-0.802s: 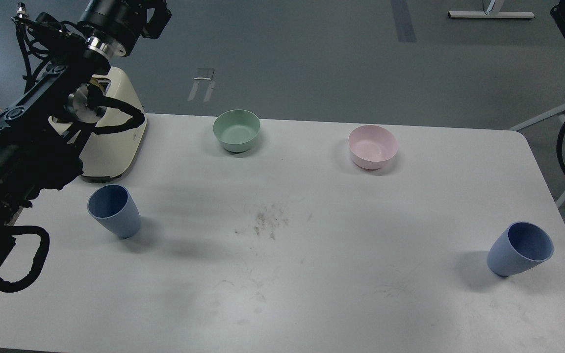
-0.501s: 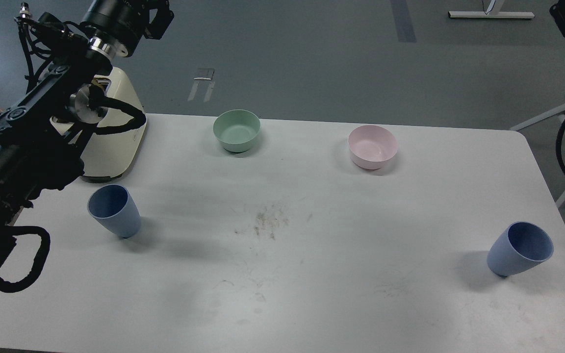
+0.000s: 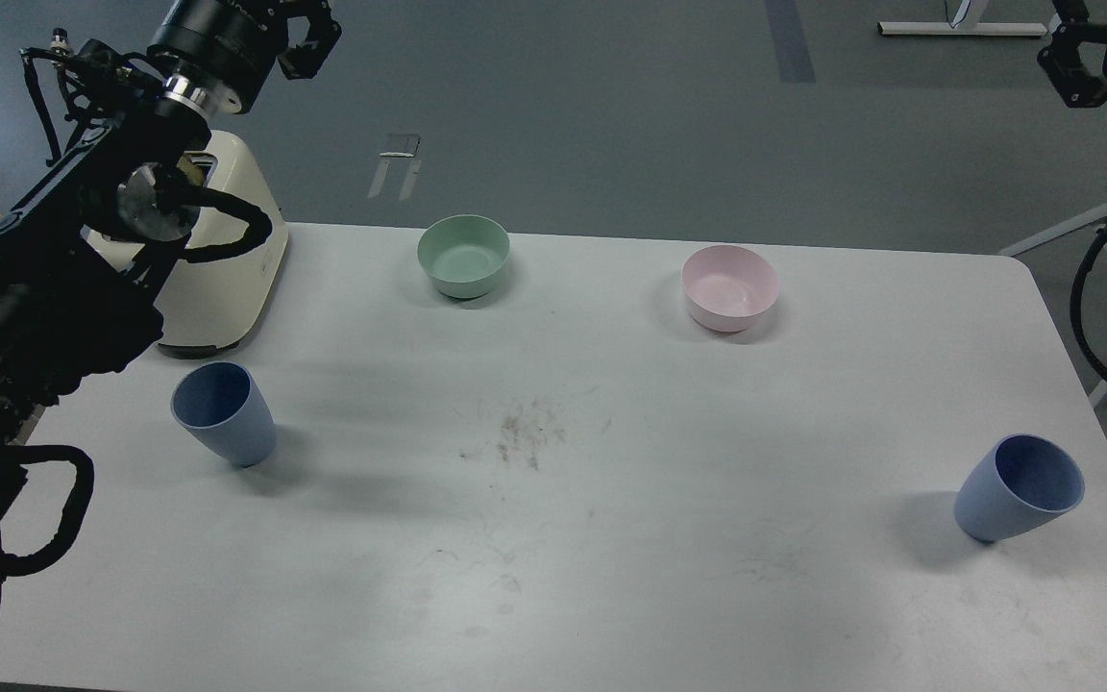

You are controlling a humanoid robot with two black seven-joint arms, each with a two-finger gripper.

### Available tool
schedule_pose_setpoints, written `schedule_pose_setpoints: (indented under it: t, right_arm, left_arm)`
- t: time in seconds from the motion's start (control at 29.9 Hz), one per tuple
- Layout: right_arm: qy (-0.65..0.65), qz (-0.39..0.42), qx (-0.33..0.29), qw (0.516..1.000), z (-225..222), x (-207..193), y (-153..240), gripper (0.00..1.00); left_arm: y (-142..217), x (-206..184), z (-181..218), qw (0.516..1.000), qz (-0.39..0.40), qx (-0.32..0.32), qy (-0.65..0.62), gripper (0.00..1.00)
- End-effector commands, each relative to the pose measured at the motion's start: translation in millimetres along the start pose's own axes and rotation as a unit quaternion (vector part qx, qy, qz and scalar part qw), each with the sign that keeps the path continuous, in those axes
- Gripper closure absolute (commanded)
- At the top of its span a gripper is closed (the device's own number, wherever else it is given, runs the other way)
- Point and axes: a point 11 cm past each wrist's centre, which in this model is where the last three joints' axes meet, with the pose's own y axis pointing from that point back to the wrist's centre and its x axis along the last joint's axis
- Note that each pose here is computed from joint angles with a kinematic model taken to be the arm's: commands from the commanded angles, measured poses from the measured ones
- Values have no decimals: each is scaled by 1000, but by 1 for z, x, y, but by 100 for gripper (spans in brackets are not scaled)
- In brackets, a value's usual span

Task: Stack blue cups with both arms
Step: 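Raise the left arm and move it toward the nearby blue cup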

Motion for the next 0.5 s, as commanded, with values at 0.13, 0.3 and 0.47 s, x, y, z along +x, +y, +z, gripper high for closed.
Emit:
schedule_pose_setpoints:
  t: [0.13,0.3,0.47]
  right_arm:
    - [-2,-5,0,1000,-1,1,2,0]
    - [0,1,-2,1000,-1,8,8,0]
    - [1,6,-5,1000,3,12,13,0]
  left_arm:
    - [3,-1,-4,1000,-7,10,-7,2]
    - [20,5,2,1000,-14,14,-23,2]
    - [45,2,19,996,-49,7,-80,2]
